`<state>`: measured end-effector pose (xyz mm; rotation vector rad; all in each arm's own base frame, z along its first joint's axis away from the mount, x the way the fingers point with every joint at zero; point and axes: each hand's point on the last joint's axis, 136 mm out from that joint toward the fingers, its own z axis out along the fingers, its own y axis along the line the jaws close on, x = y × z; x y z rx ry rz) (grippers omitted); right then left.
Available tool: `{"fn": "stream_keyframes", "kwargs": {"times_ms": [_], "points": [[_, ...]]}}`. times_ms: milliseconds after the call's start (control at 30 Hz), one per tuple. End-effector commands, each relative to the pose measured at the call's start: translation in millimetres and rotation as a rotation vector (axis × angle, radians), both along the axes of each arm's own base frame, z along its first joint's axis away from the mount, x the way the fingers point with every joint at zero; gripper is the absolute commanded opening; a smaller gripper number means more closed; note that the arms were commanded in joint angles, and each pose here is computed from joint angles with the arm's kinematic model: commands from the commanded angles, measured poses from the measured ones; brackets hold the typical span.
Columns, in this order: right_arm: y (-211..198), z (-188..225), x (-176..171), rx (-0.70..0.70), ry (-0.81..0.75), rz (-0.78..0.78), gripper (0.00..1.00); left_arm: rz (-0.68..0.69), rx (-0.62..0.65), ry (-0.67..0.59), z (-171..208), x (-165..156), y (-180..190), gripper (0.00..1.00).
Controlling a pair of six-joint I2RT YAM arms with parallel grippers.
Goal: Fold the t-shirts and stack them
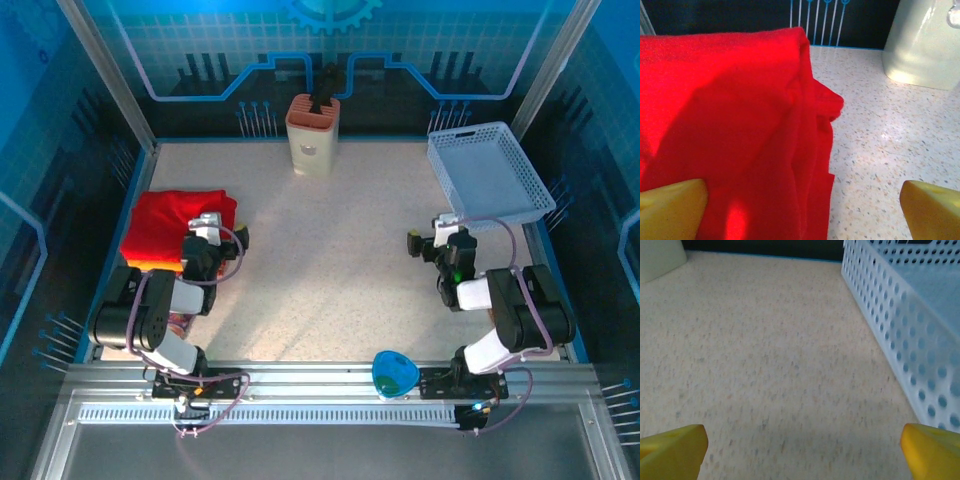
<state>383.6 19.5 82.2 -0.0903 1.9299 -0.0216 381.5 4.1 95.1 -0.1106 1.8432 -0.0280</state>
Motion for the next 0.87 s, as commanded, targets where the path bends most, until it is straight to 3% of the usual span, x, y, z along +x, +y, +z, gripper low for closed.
{"fn": "stream_keyframes", "kwargs": {"times_ms": [0,833], "points": [[-5,19,14,-0.014,-0.049,-0.045,1.00,0.081,-0.002,0.044,2,13,11,0.99],[11,16,16,0.006,-0.023,0.071,1.00,0.080,0.003,0.037,2,14,11,0.99]]}}
